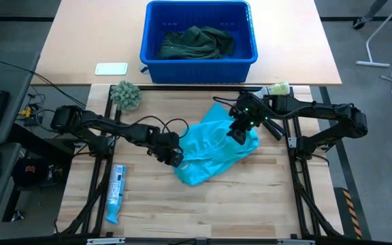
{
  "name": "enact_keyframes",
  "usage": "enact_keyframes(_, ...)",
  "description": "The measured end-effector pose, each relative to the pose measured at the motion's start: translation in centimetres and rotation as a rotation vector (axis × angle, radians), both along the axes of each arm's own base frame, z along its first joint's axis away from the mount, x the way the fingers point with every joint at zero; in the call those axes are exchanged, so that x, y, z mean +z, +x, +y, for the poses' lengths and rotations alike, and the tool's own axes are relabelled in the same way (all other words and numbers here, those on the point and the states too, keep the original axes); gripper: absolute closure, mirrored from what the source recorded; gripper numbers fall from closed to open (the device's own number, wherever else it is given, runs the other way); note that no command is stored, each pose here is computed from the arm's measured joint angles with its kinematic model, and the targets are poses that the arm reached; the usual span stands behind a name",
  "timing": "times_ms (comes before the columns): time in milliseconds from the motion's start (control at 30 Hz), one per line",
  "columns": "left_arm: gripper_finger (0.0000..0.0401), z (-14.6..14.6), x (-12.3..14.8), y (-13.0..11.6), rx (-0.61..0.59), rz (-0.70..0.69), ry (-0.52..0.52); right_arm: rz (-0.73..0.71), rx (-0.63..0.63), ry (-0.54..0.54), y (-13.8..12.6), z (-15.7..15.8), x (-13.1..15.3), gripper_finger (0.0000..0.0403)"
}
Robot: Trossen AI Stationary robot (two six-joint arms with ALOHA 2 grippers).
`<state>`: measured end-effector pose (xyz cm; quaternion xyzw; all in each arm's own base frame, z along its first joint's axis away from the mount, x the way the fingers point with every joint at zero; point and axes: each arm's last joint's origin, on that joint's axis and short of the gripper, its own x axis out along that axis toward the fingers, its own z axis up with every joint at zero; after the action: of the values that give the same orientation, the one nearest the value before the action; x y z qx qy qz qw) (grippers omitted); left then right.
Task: Fold laundry
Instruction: Fold the light blue shorts
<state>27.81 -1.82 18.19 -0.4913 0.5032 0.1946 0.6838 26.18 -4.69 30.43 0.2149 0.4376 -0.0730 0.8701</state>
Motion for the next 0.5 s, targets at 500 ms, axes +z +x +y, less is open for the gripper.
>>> enact_keyframes(500, 0.0401, 3.1, 6.9, -3.1, 0.051, -0.257, 0.302, -0.047, -0.062, -0.126, -0.5, 0.0, 5.9, 0.0264)
